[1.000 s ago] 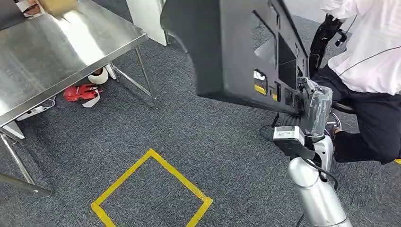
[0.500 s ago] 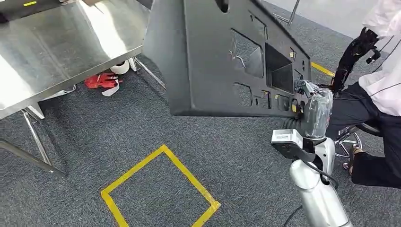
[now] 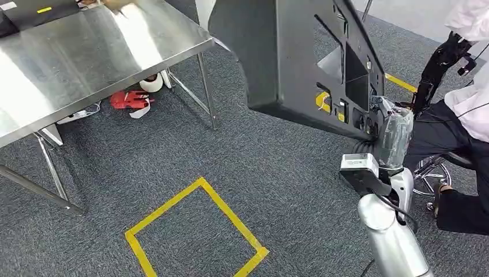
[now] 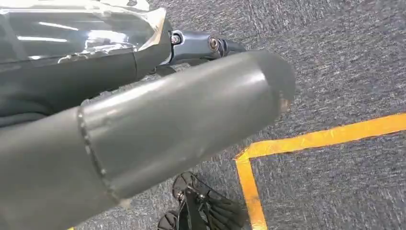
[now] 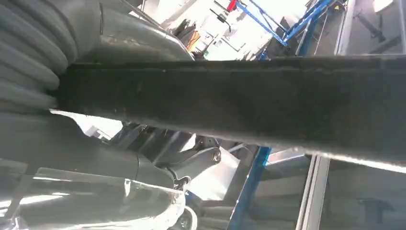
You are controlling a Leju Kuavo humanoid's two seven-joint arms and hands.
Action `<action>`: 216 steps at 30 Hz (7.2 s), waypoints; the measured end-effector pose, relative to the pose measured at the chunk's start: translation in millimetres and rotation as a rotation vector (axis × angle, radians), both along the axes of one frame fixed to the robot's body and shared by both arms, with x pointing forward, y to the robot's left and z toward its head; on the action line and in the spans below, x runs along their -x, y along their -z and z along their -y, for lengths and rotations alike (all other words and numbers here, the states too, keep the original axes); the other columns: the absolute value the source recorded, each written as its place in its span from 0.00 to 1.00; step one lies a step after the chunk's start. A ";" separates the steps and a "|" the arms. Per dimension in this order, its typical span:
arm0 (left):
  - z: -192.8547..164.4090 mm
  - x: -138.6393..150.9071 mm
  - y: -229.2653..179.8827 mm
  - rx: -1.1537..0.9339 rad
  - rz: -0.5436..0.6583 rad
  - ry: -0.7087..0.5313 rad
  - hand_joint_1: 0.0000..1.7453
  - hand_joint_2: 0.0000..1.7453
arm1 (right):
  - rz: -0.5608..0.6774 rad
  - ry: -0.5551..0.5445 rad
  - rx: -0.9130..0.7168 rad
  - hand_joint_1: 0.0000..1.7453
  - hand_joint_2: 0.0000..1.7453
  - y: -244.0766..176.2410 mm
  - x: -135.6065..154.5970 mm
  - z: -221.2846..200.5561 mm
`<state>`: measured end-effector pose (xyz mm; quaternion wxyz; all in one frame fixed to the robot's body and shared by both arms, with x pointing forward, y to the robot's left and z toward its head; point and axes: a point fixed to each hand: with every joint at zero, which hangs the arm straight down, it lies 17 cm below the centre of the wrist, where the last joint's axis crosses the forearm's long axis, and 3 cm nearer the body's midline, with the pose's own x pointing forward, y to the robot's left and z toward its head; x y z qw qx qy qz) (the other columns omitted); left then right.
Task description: Take the parts from the cabinet and place them on the table.
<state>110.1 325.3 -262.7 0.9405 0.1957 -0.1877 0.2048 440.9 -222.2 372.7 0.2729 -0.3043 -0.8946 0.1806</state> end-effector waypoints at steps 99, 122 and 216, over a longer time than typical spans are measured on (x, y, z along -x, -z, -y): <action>-9.1 -17.8 -5.1 0.005 0.084 0.035 0.00 0.00 | -0.054 0.064 -0.012 1.00 1.00 33.9 12.9 36.7; -8.0 -15.6 -4.3 0.006 0.074 0.041 0.00 0.00 | -0.066 0.076 -0.008 1.00 1.00 41.1 19.1 43.4; -17.9 -12.7 -5.7 -0.016 0.081 -0.016 0.00 0.00 | -0.065 0.163 0.012 1.00 1.00 31.4 10.9 51.8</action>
